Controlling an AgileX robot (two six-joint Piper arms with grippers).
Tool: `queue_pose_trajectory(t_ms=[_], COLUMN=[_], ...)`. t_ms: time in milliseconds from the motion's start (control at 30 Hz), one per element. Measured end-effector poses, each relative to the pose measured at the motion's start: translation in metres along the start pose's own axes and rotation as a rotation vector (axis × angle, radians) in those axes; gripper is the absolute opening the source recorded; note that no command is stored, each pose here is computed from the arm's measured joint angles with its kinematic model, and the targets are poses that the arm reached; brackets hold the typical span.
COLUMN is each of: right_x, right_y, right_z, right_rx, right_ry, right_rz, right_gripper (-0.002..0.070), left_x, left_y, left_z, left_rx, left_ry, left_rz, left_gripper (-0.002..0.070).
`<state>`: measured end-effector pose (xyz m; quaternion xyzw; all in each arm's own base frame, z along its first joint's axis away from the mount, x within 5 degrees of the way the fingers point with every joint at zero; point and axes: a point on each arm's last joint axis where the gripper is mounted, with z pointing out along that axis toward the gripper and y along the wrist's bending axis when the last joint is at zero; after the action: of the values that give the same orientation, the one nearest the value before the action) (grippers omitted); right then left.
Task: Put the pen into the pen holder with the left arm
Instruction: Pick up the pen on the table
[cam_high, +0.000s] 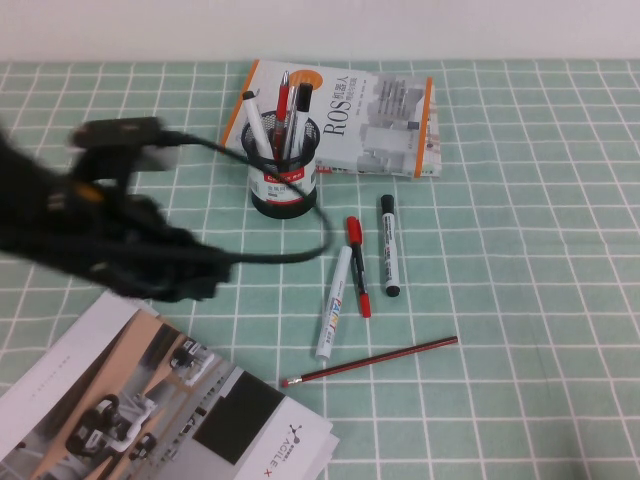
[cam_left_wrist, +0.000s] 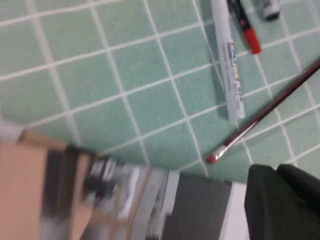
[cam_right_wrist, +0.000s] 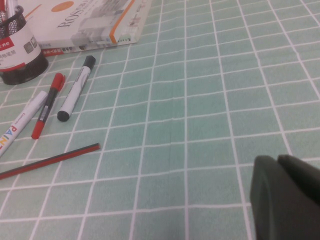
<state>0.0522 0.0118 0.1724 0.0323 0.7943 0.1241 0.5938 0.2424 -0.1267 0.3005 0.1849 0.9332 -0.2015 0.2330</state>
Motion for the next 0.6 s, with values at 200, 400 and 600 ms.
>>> queue_pose_trajectory(t_ms=[200, 400, 600], right_x=[0.000, 0.000, 0.000], right_y=[0.000, 0.000, 0.000], right_z=[0.000, 0.000, 0.000], right_rx=[0.000, 0.000, 0.000], right_ry=[0.000, 0.000, 0.000], right_rz=[0.000, 0.000, 0.000], right_gripper=[-0.0020, -0.0020, -0.0020], left_x=[-0.033, -0.052, -0.064], left_y=[-0.039, -0.064, -0.076], left_z=[0.058, 0.105, 0.136], left_rx=[-0.033, -0.048, -0.055], left_ry=[0.129, 0.182, 0.273], left_rz=[0.117, 0.194, 0.264], left_gripper=[-0.0003, 0.0000, 0.0217])
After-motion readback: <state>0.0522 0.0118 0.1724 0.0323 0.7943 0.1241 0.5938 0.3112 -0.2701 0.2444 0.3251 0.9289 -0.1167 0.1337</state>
